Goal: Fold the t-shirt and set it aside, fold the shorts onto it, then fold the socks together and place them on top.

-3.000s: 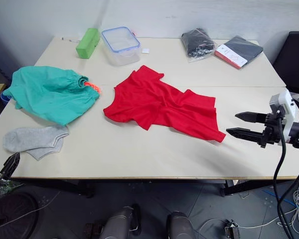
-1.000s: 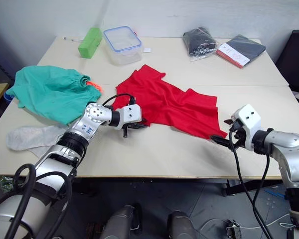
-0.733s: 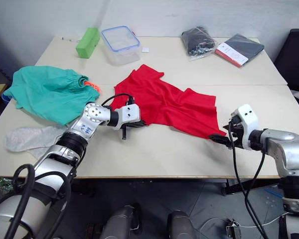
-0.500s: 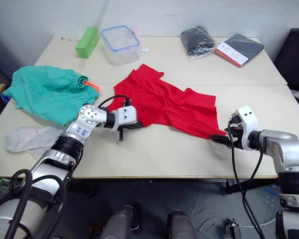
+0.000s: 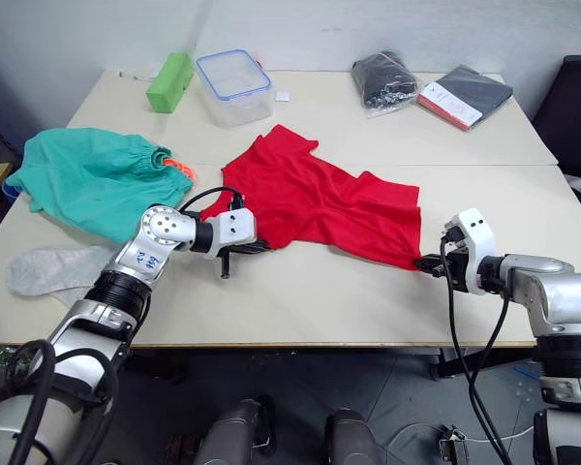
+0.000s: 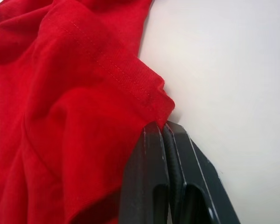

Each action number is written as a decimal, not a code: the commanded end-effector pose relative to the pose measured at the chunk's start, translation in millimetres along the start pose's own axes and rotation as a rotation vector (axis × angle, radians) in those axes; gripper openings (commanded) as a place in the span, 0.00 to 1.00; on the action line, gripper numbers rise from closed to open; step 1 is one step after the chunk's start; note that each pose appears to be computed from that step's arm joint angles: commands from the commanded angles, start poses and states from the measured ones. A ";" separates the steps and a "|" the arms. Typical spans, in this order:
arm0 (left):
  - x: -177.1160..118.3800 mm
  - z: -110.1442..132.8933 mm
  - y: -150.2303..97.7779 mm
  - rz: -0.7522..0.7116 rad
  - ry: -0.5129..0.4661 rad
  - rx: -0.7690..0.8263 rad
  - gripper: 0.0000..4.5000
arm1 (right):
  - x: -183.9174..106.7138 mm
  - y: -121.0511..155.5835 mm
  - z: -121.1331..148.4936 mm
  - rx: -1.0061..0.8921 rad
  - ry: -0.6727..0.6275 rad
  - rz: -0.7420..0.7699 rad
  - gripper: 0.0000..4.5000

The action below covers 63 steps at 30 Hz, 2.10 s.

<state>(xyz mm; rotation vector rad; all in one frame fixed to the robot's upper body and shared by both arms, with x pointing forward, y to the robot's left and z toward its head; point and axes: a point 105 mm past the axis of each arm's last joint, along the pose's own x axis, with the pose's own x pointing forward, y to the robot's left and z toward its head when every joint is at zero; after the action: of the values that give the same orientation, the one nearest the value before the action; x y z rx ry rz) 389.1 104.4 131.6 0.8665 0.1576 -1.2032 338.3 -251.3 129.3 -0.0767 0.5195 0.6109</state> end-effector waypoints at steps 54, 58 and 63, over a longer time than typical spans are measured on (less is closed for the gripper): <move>-51.1 -11.8 -17.3 -0.016 0.040 -0.069 0.00 | -18.5 -3.5 -0.9 -0.220 0.039 -0.022 0.13; -51.9 -12.7 -18.3 -0.018 0.044 -0.068 0.00 | -19.4 -0.8 3.5 -0.219 0.020 -0.013 0.01; -56.5 -10.1 -25.2 -0.050 0.019 -0.091 0.00 | -20.5 6.7 17.2 -0.312 -0.052 0.007 0.01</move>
<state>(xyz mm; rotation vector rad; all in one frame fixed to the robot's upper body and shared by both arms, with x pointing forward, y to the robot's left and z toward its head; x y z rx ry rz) 353.3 147.7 133.0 0.8062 0.2730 -1.2174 327.2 -259.7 133.3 -0.3041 0.4789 0.6638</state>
